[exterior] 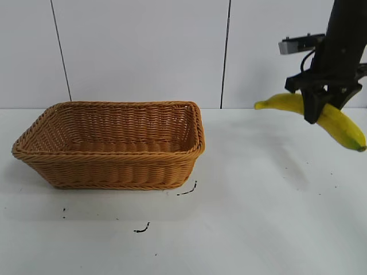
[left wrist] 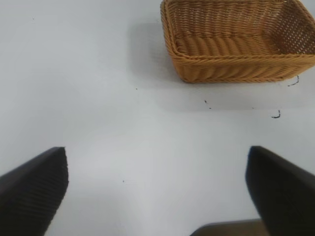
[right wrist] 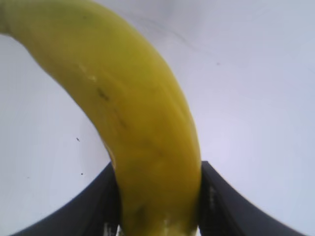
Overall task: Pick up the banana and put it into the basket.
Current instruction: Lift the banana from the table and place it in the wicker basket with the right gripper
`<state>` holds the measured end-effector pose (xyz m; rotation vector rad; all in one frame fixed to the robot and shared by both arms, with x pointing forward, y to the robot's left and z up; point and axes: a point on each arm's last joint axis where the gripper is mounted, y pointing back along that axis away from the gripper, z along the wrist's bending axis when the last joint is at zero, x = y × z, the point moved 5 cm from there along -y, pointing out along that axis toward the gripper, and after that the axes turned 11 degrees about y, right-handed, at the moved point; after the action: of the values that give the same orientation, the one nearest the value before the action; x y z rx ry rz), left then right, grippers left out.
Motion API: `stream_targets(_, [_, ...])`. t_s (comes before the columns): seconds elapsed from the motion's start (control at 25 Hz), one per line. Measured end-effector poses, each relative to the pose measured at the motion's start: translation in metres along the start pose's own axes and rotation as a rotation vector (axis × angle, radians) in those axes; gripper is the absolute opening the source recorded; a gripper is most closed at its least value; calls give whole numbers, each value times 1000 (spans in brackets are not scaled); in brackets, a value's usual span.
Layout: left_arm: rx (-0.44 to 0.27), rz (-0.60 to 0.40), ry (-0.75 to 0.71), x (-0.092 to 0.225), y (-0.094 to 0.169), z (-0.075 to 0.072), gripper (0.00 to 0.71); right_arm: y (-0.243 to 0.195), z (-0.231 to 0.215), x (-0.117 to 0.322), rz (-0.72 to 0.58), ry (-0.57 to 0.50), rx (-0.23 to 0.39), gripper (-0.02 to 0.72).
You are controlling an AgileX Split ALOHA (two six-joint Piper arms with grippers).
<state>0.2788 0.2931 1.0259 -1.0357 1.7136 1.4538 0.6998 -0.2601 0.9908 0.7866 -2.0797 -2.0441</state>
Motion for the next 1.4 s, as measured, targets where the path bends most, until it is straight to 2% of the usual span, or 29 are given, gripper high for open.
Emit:
stream_targets(0.24, [0, 0, 0, 0, 0, 0, 695, 19, 5, -17, -64, 38, 12, 316])
stream_targets(0.36, [0, 0, 0, 0, 0, 0, 695, 22, 26, -26, -81, 125, 4, 316])
stream_targets(0.6, [0, 0, 0, 0, 0, 0, 695, 24, 101, -46, -109, 340, -31, 316])
stream_targets(0.88, [0, 0, 0, 0, 0, 0, 695, 31, 182, -64, -198, 603, 34, 316])
stream_targets(0.96, [0, 0, 0, 0, 0, 0, 695, 35, 203, -70, -250, 679, 63, 316])
stream_targets(1.12, [0, 0, 0, 0, 0, 0, 695, 41, 240, -83, -378, 766, 85, 316])
stream_targets(1.24, [0, 0, 0, 0, 0, 0, 695, 29, 260, -88, -414, 803, 81, 316])
stream_targets(1.4, [0, 0, 0, 0, 0, 0, 695, -9, 280, -91, -408, 849, 81, 316])
